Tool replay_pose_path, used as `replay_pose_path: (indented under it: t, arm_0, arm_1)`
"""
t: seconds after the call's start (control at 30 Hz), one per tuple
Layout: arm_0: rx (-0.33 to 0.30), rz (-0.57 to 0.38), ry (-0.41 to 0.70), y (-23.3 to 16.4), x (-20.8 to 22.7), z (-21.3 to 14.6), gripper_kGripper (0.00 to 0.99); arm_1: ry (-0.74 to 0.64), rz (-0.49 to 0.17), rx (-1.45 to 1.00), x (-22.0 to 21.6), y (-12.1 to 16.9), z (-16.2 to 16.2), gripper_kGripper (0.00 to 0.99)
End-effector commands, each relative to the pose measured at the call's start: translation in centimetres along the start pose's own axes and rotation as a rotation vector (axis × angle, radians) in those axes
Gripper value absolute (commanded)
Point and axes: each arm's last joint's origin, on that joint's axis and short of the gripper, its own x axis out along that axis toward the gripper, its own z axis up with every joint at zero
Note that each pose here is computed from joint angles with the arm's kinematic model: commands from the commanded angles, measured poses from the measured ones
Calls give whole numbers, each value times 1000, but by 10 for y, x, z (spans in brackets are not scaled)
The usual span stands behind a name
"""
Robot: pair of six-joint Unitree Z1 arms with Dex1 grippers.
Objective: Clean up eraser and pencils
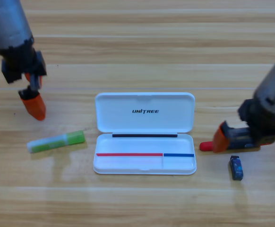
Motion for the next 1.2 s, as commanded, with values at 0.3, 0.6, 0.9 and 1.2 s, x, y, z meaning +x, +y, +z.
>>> replay_pose_path:
  t: [0.3, 0.6, 0.9, 1.2]
  arm_0:
    - [54, -94, 20, -3, 63, 0, 985]
    - [68, -106, -1, -12, 71, 1, 985]
    - [76, -114, -28, -18, 82, -1, 989]
    - [76, -105, -34, -25, 91, -8, 990]
  arm_1:
    - [139, -103, 194, 88, -2, 27, 864]
    - [198, -160, 272, 106, -20, 20, 808]
    - [257, -195, 307, 108, -32, 7, 221]
    - [356, -109, 205, 94, -20, 21, 0]
